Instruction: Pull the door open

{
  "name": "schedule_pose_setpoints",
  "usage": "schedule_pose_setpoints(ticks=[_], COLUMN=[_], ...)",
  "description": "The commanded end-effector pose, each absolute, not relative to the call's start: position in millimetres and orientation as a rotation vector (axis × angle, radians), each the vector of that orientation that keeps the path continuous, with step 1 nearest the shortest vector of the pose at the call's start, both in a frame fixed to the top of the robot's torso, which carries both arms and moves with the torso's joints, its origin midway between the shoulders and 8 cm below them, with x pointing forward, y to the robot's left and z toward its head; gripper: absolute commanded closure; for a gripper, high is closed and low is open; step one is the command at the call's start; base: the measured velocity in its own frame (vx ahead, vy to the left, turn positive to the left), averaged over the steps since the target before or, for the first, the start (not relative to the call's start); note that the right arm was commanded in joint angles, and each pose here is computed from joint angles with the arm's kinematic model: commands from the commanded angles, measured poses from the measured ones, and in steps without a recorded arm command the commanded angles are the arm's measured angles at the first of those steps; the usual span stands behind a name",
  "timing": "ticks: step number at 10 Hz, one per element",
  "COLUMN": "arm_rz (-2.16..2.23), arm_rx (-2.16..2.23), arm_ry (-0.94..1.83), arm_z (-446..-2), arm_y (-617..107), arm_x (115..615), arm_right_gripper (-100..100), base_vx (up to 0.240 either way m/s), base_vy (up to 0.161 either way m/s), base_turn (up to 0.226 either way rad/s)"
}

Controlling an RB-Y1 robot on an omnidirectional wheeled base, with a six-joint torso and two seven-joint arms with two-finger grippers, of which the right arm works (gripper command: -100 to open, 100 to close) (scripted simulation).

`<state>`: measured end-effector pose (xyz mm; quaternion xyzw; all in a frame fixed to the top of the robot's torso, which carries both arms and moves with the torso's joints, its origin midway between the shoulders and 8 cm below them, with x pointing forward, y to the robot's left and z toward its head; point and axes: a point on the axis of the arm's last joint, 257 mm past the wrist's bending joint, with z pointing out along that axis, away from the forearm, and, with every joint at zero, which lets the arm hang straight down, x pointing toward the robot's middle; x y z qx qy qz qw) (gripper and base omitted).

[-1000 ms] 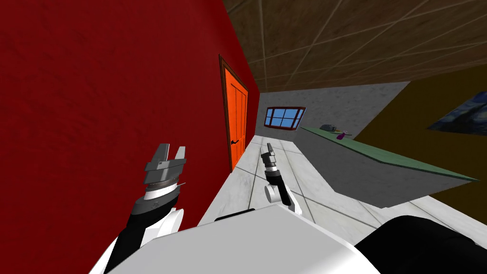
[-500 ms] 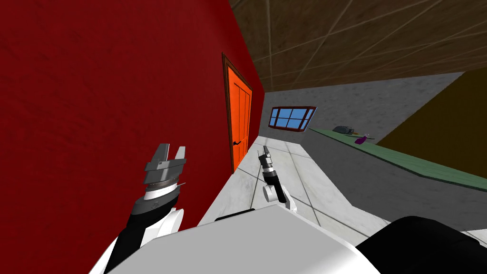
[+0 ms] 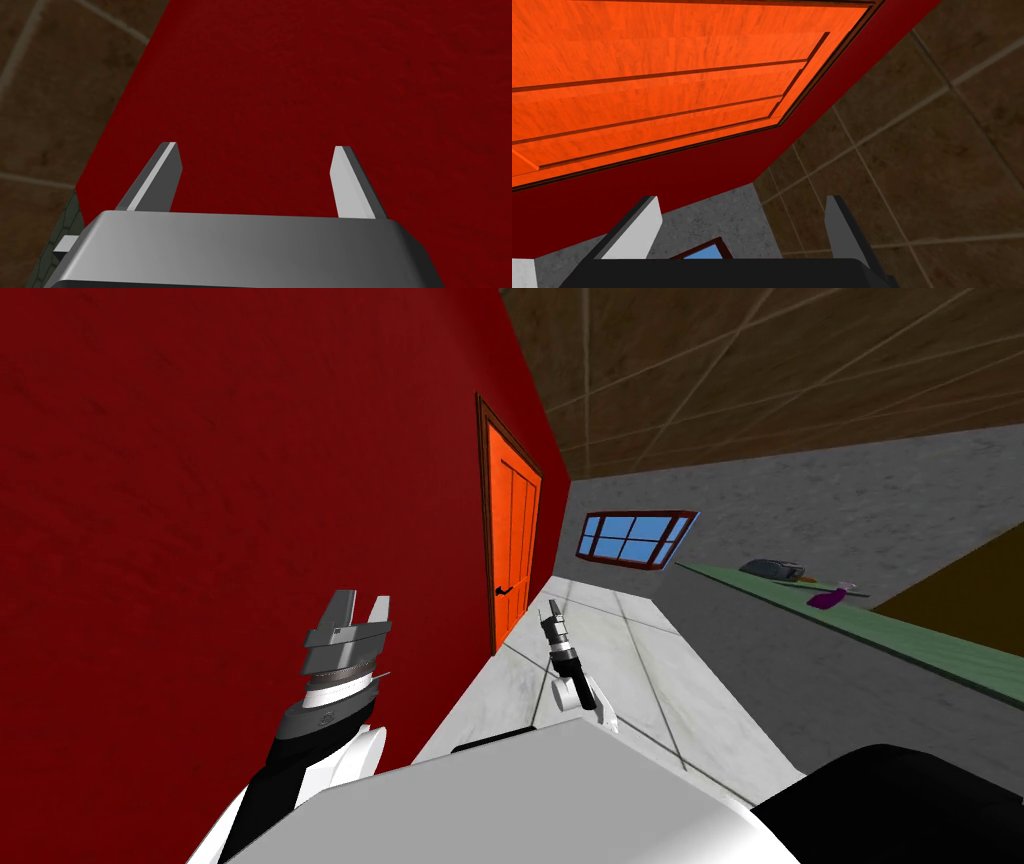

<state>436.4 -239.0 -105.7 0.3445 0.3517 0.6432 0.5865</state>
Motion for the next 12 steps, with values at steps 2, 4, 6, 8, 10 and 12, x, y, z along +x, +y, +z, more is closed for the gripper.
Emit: schedule_pose_setpoints(ticks=[2, 4, 6, 8, 10, 12], arm_rz=[1.499, 1.498, 1.496, 1.494, 1.492, 1.488], arm_rx=[0.822, 0.837, 0.851, 0.861, 0.873, 0.886], arm_ry=[0.856, 0.884, 0.910, 0.925, 0.949, 0.974], arm_z=[-126.4, -143.1, -158.9, -168.5, -182.9, -198.0], arm_y=[-235.8, -235.5, -235.3, -235.6, -235.9, -236.8], arm_x=[444.1, 450.1, 455.5, 458.1, 462.7, 466.9], arm_right_gripper=[-100, -100, -100, -100, -100, -100], base_vx=[0.077, 0.074, 0.074, 0.065, 0.046, 0.053], base_vy=[-0.087, -0.075, -0.071, -0.072, -0.066, -0.086], base_turn=[0.183, 0.154, 0.176, 0.106, 0.158, 0.172])
